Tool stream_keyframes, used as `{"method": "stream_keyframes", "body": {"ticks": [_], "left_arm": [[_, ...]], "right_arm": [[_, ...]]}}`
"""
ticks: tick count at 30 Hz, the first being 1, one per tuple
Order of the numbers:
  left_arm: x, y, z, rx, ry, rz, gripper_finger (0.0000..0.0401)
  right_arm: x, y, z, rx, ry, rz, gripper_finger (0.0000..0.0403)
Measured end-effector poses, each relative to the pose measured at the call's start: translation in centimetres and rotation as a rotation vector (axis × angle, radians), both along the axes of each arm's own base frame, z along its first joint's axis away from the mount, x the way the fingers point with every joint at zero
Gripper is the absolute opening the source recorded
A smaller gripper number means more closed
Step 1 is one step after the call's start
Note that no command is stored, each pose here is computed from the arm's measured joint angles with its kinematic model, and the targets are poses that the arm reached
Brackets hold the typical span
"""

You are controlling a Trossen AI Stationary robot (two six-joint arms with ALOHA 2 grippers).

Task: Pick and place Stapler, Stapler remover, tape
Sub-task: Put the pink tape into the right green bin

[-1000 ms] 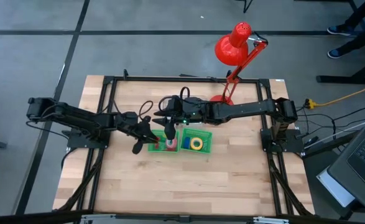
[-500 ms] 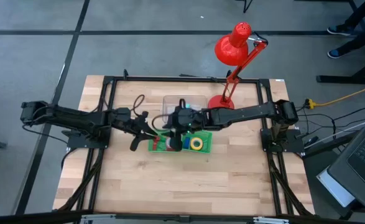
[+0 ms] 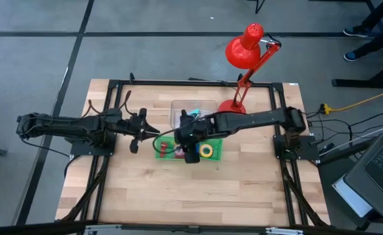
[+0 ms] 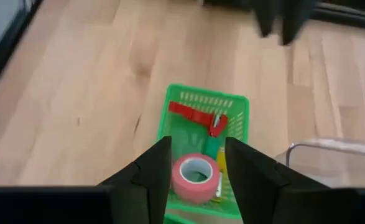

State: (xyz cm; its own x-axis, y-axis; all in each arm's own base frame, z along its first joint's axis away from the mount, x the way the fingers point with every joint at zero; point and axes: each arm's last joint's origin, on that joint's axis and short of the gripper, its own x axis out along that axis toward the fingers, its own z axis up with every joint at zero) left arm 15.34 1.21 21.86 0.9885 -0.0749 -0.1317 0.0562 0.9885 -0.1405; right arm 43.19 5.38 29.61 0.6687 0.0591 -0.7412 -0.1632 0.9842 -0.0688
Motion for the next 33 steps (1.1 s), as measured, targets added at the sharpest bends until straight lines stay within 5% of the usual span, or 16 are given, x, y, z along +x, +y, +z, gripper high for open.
{"method": "stream_keyframes", "body": {"ticks": [12,33], "left_arm": [[-1.9,0.1,0.5,-0.079,-0.004,0.063,0.0051],[-4.5,0.1,0.6,-0.098,-0.007,0.119,0.0047]], "right_arm": [[4.4,0.0,-3.3,-0.242,0.213,0.292,0.0152],[5.1,0.2,-8.3,-0.156,0.317,0.419,0.0151]]}}
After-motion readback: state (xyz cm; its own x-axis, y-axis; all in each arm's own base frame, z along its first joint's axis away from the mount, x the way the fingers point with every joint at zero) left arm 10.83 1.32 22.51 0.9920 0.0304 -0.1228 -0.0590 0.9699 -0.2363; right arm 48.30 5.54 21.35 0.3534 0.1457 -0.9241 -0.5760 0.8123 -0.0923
